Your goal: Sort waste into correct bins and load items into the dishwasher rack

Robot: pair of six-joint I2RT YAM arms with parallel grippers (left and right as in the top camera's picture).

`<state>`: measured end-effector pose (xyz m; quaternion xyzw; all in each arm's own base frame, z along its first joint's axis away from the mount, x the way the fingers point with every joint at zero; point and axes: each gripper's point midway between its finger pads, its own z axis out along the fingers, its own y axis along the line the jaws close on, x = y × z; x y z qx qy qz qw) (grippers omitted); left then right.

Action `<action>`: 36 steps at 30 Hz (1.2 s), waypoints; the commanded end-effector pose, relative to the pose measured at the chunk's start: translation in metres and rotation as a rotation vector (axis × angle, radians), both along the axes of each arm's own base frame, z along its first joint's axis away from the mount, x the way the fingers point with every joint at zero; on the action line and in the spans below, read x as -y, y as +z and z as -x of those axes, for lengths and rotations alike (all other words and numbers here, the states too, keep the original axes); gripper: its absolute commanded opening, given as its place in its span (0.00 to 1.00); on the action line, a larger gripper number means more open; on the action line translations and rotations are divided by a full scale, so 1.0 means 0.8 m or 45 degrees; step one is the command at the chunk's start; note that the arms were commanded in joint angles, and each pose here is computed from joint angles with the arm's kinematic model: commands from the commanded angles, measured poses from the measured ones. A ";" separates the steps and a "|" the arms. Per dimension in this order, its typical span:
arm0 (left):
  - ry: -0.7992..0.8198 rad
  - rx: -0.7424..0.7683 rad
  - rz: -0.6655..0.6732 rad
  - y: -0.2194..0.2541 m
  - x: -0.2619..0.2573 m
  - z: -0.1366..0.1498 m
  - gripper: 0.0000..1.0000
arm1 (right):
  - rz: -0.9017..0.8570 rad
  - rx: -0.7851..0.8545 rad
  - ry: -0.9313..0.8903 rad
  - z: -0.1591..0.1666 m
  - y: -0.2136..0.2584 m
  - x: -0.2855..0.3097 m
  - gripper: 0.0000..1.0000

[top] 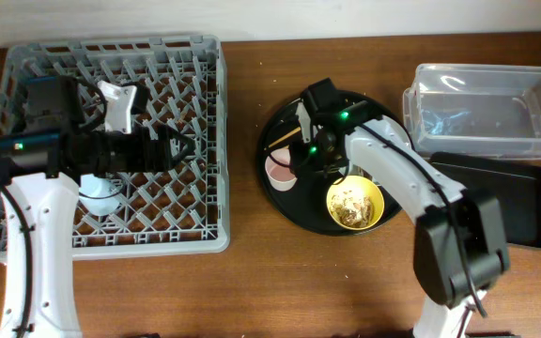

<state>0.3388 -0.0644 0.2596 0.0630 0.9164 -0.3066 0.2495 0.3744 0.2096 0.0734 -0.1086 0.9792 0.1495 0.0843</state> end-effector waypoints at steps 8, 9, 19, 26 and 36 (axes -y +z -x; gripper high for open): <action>-0.610 0.289 0.864 0.150 0.110 0.054 0.99 | -1.246 0.539 0.732 0.108 0.360 -0.029 0.04; -0.668 0.273 0.887 0.152 0.125 0.064 0.99 | -1.293 0.546 0.789 0.116 0.368 -0.036 0.04; -0.841 0.221 0.798 0.136 0.188 0.093 0.54 | -1.230 0.594 0.781 0.108 0.371 -0.056 0.64; 0.435 -0.246 -0.509 -0.044 -0.084 0.017 0.53 | -0.513 0.353 -0.151 0.073 0.273 0.129 0.77; 0.505 -0.724 -0.674 -0.178 -0.110 0.025 0.63 | -0.400 0.228 -0.167 0.095 0.248 0.130 0.77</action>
